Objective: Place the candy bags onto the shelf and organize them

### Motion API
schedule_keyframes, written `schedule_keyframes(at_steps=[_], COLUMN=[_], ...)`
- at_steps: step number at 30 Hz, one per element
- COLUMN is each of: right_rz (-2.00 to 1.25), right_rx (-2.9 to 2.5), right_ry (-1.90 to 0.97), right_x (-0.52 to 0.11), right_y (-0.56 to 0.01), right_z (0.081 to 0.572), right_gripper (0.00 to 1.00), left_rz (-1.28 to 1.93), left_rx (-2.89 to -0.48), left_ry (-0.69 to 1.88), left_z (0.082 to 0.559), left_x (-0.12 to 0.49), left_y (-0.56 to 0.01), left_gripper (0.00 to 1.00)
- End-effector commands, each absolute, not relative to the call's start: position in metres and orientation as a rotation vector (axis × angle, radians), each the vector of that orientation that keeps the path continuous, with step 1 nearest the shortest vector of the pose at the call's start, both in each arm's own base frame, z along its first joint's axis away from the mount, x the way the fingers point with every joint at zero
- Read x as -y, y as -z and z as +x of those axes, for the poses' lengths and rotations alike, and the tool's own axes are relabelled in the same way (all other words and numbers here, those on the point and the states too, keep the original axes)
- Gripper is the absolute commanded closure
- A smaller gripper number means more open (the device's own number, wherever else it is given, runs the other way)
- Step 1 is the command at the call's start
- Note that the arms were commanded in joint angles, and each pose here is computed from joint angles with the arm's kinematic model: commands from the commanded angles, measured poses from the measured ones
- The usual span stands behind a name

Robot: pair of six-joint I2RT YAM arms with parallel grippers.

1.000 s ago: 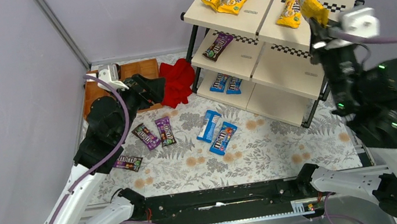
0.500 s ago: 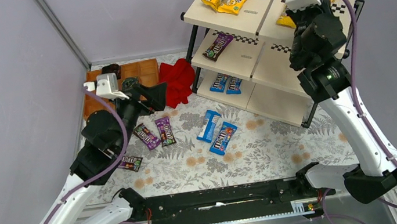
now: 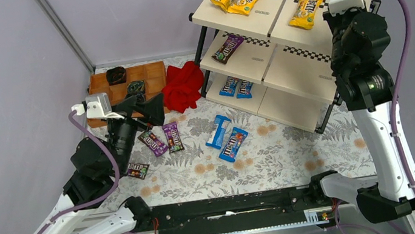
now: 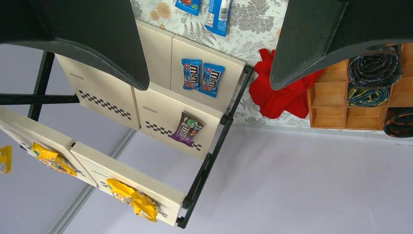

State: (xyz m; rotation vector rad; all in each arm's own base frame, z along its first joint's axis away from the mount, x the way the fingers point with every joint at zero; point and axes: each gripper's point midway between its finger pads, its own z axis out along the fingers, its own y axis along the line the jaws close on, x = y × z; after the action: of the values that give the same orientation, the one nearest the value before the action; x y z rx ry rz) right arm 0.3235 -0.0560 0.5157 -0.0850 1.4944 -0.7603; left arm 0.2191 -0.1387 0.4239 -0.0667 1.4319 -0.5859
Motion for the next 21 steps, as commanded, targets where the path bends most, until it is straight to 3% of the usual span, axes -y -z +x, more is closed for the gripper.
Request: schedule_keyframes(at_steps=[1,17,19,21], right_rz=[-0.156,-0.490,-0.508,-0.489], right_rx=[-1.510,-1.562,-1.581,-1.607], right_ry=[0.703,0.608,0.626,0.643], right_x=[0.051,0.025,0.027,0.032], right_y=[-0.510,-0.464,-0.461,-0.462], right_z=[0.320,0.335,0.333,0.330], right_gripper=[1.00,0.91,0.84,0.64], left_rz=[-0.109,-0.104,-0.109,-0.110], left_rx=[-1.404,-1.411,-1.411,-1.409], left_ry=[0.540,0.541,0.535,0.535], left_z=[0.220,0.220,0.221,0.221], left_x=[0.131,0.136,0.134,0.134], left_y=[-0.430,-0.425,-0.424,-0.425], left_gripper=[0.01,0.01,0.01,0.01])
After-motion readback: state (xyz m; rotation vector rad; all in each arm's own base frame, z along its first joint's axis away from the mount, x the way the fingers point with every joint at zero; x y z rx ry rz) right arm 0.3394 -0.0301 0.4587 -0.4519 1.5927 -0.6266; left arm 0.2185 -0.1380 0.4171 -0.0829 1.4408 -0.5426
